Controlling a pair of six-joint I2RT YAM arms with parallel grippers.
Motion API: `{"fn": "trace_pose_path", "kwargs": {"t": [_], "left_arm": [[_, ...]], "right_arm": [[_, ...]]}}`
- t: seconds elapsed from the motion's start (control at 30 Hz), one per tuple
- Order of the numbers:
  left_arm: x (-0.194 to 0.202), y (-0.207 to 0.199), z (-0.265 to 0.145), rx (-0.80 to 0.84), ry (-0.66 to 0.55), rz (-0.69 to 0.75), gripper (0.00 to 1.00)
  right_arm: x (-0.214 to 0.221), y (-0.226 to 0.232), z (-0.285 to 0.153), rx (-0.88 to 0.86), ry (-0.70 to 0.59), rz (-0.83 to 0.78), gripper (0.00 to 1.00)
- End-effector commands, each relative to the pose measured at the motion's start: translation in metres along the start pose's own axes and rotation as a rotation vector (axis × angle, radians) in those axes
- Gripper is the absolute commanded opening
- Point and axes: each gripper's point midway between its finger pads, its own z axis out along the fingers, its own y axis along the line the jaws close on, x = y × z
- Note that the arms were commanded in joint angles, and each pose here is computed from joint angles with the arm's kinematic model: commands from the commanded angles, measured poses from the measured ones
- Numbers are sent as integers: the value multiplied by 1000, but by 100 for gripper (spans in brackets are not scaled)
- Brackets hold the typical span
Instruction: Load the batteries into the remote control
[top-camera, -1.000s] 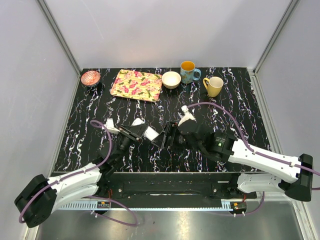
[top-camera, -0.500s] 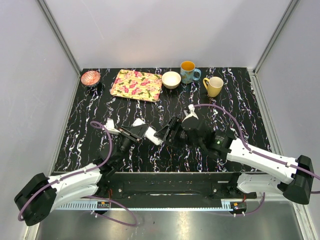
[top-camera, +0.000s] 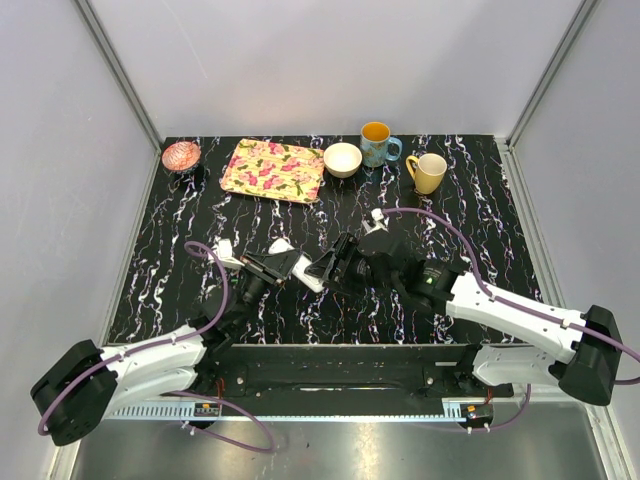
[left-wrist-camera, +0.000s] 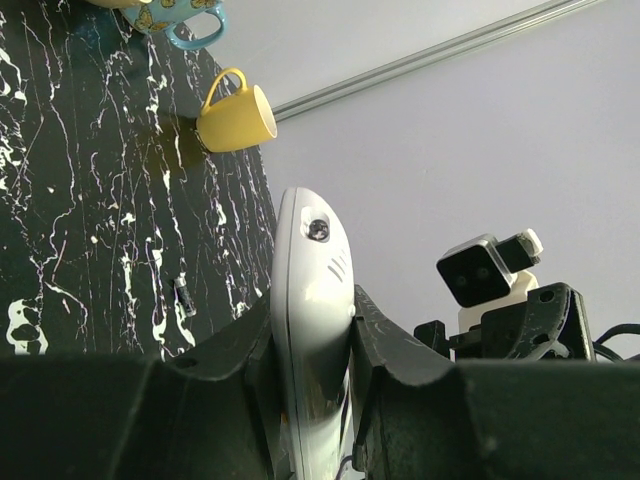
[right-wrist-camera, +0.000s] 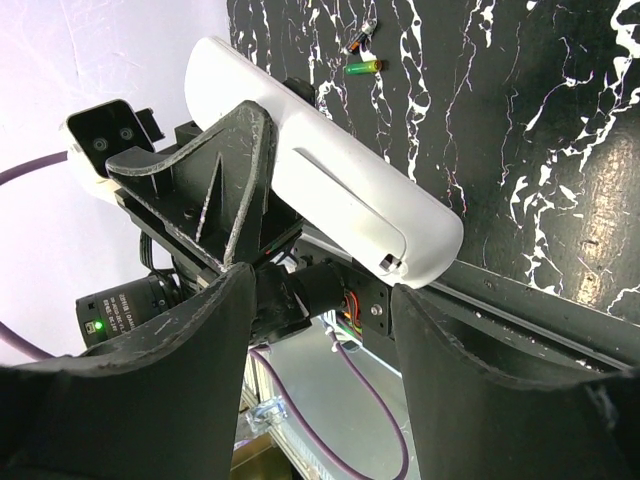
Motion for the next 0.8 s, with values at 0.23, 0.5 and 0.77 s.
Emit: {"fn": "trace_pose_path", "kwargs": {"t": [0.23,0.5,0.77], "left_arm": [[-9,-32,-2,120,-38,-37,0],[-7,-36,-3,134,-26,-43,0],[-3,-38,-4,143,-14,-43,0]], "right_arm": [[-7,9,2,-26,-8,29,66],[-13,9,3,-21,-23,21,66],[-13,10,5,-20,-23,16,66]]}}
